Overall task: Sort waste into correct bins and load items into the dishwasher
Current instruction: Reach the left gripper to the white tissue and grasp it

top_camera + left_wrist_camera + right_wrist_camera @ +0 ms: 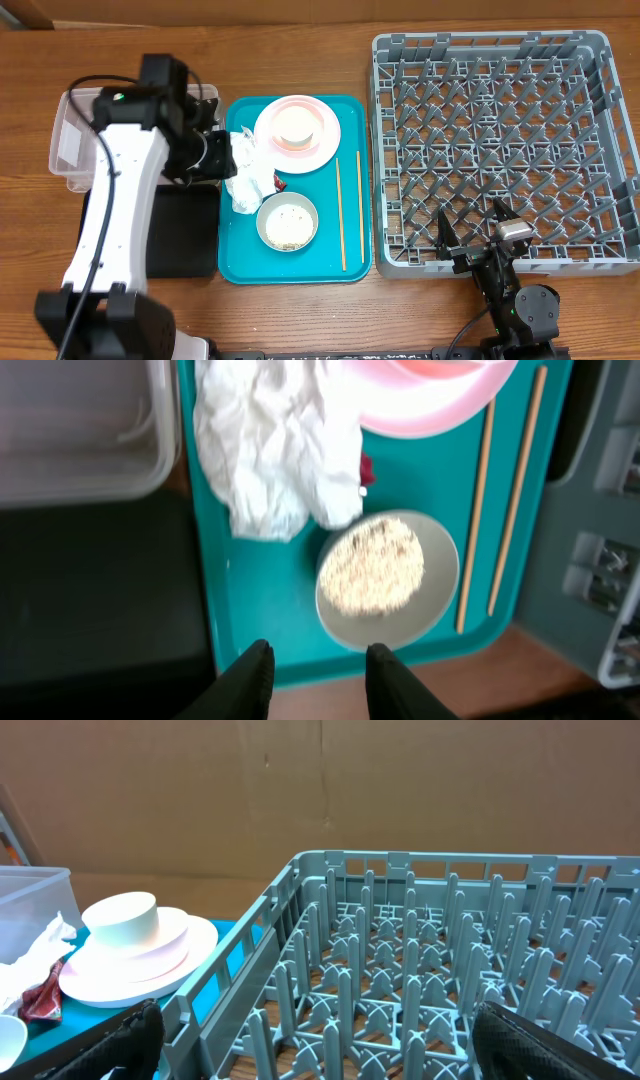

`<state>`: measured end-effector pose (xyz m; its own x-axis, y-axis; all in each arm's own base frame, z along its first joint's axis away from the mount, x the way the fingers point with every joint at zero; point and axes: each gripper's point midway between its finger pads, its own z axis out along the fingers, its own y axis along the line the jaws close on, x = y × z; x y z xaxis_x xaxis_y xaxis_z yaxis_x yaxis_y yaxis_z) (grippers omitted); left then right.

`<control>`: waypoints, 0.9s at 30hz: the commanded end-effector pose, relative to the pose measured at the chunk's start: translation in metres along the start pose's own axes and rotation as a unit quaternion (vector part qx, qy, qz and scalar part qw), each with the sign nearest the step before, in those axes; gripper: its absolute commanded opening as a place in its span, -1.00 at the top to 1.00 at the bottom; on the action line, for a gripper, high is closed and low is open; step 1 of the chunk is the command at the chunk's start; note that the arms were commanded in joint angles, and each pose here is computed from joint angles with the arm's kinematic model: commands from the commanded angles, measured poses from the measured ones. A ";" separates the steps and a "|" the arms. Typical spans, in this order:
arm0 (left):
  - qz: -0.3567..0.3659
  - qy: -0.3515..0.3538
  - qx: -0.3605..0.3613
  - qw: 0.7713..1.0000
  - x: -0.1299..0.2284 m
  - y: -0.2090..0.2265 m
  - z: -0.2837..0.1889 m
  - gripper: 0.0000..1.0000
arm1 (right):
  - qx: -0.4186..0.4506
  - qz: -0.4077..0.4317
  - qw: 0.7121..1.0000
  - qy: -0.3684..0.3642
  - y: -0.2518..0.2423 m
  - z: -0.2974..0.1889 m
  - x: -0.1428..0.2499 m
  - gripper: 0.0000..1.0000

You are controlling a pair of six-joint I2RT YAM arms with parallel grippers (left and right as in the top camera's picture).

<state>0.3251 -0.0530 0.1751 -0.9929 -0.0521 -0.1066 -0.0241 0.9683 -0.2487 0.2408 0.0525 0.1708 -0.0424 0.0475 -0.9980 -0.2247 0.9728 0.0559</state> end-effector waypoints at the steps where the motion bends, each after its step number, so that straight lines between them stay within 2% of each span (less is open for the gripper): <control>1: -0.018 -0.013 -0.036 0.999 -0.007 -0.005 0.011 0.33 | 0.004 0.000 1.000 -0.003 -0.002 0.000 0.001 -1.00; 4: -0.018 -0.042 -0.077 0.996 -0.016 -0.009 0.024 0.18 | 0.004 0.000 1.000 -0.003 -0.002 0.000 0.001 -1.00; 9: -0.035 -0.071 -0.130 0.988 -0.021 -0.004 0.042 -0.30 | 0.004 0.000 1.000 -0.003 -0.002 0.000 0.001 -1.00; 19: -0.021 -0.117 -0.123 0.985 -0.036 0.008 0.081 -0.35 | 0.004 0.000 1.000 -0.003 -0.002 0.000 0.001 -0.99; 27: -0.014 -0.144 -0.121 0.982 -0.044 0.011 0.099 -0.29 | 0.004 0.000 1.000 -0.003 -0.002 0.000 0.001 -1.00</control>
<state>0.3827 -0.0704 0.0925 -0.9164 -0.1312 -0.3781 -0.1182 0.9913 -0.0573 0.2408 0.0526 0.1707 -0.0429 0.0478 -0.9979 -0.2250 0.9727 0.0563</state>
